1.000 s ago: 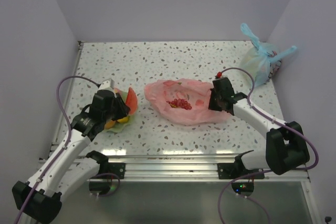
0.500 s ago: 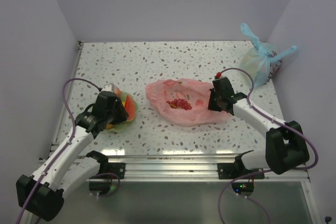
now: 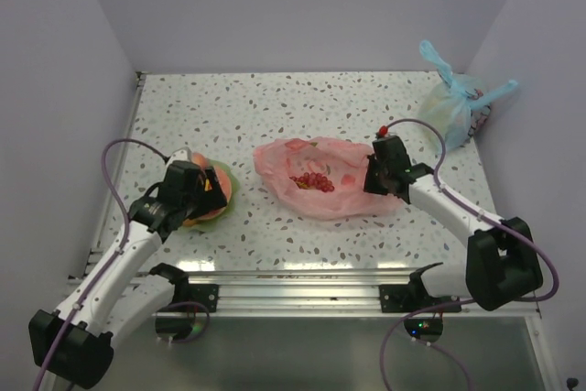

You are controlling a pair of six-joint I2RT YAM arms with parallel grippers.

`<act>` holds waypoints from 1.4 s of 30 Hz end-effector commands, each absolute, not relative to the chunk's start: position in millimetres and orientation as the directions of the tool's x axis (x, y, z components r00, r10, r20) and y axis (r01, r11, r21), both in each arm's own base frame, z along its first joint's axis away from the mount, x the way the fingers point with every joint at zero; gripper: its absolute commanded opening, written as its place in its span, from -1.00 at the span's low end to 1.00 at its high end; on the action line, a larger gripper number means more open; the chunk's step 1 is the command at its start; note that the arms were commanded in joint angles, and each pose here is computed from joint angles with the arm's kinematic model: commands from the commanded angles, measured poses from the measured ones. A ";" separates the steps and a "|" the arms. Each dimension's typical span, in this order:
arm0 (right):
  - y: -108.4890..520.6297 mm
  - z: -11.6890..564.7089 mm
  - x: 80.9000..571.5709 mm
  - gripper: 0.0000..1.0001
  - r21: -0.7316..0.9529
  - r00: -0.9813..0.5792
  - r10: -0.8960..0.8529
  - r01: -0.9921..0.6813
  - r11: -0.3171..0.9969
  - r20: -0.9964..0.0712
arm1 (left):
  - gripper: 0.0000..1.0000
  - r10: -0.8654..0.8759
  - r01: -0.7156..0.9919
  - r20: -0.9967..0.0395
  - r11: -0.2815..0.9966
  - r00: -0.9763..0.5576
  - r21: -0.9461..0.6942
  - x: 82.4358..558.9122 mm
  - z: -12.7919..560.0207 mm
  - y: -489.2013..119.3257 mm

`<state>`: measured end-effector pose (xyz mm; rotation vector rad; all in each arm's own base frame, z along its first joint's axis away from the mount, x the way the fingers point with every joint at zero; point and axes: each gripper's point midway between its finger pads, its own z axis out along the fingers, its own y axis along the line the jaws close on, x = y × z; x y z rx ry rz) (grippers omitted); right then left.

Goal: Untie the knot of the plastic bag and take out the fruit

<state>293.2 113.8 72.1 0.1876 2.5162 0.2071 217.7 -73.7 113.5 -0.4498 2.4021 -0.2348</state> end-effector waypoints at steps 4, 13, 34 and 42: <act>112.9 88.6 297.4 -1.00 0.203 -0.782 0.181 0.071 0.977 -0.596 | 1.00 -0.376 -0.236 -0.686 0.926 -0.623 -0.293 235.5 175.0 -66.3; 116.7 86.7 295.2 -1.00 0.224 -0.783 0.182 0.056 0.973 -0.595 | 1.00 -0.337 0.054 -0.726 0.888 -0.599 -0.457 266.8 246.8 -135.4; 122.1 52.7 259.9 -1.00 0.290 -0.837 0.216 0.072 0.954 -0.503 | 0.77 0.206 0.451 -0.717 0.877 -0.665 -0.167 323.8 150.5 -367.8; 125.7 46.0 252.5 -1.00 0.309 -0.851 0.216 0.066 0.949 -0.479 | 0.77 0.277 0.422 -0.669 0.905 -0.690 -0.061 339.7 82.7 -368.6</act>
